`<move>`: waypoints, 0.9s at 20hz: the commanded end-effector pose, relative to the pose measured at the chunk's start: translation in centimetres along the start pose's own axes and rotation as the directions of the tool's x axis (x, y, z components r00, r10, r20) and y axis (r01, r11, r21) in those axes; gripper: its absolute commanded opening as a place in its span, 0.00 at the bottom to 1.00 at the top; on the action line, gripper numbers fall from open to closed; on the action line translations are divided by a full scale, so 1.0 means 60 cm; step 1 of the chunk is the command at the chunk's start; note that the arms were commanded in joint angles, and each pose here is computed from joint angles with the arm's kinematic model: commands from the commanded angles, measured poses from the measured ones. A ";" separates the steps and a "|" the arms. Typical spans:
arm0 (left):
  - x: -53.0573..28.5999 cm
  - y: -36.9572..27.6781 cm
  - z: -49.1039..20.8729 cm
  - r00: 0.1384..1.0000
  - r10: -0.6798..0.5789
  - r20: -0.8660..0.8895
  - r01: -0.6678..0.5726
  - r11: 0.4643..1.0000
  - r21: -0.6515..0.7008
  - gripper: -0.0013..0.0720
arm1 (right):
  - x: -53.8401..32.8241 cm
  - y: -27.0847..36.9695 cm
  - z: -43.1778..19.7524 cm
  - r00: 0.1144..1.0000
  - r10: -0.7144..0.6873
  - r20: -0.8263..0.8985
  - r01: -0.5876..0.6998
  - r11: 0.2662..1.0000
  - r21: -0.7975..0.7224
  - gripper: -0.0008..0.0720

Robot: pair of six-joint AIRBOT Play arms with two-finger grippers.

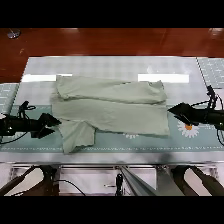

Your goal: Fold the shirts.

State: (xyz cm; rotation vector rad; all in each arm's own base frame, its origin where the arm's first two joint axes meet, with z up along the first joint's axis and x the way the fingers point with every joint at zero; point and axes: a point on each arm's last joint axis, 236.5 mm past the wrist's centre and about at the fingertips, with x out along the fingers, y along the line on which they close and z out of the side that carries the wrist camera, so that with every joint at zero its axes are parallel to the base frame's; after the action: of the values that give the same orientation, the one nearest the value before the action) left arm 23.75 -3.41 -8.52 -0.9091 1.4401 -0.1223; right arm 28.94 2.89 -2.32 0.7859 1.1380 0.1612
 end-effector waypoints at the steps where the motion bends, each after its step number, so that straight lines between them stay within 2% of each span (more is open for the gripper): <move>1: 0.019 -0.030 -0.004 0.994 -0.102 0.027 0.101 0.994 0.042 0.98 | 0.001 0.012 0.005 0.998 0.044 0.037 -0.045 0.999 0.026 0.86; 6: 0.070 -0.036 -0.054 0.993 -0.059 -0.106 0.069 0.993 0.095 0.97 | -0.062 -0.014 0.074 0.988 0.006 0.155 -0.018 0.997 0.076 0.86; 7: 0.076 -0.035 -0.057 0.991 -0.053 -0.120 0.065 0.993 0.098 0.94 | -0.077 -0.038 0.071 0.989 -0.034 0.143 0.020 0.995 0.098 0.86; 8: 0.079 -0.033 -0.059 0.991 -0.051 -0.128 0.064 0.993 0.101 0.53 | -0.086 -0.068 0.050 0.992 -0.085 0.095 0.073 0.989 0.125 0.86; 9: 0.080 -0.033 -0.060 0.990 -0.050 -0.131 0.066 0.991 0.116 0.07 | -0.090 -0.101 0.017 0.988 -0.153 0.017 0.149 0.978 0.147 0.86; 10: 0.079 -0.035 -0.061 0.989 -0.053 -0.135 0.071 0.989 0.128 0.05 | -0.091 -0.132 -0.024 0.972 -0.221 -0.079 0.231 0.957 0.173 0.86; 11: 0.077 -0.036 -0.060 0.989 -0.055 -0.138 0.073 0.989 0.129 0.05 | -0.084 -0.144 -0.055 0.962 -0.235 -0.141 0.260 0.945 0.198 0.86; 14: 0.071 -0.048 -0.061 0.986 -0.073 -0.150 0.093 0.987 0.131 0.05 | -0.054 -0.145 -0.120 0.954 -0.181 -0.240 0.239 0.940 0.241 0.86; 18: 0.070 -0.049 -0.060 0.986 -0.072 -0.149 0.092 0.987 0.134 0.05 | -0.029 -0.147 -0.151 0.942 -0.145 -0.303 0.235 0.928 0.289 0.86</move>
State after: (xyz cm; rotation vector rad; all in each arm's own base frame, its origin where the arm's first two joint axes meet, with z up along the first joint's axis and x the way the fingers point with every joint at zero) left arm 22.60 -9.38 -9.80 -0.8578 1.5073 -0.3451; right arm 19.64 -1.27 -7.21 0.9133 1.4467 -0.0868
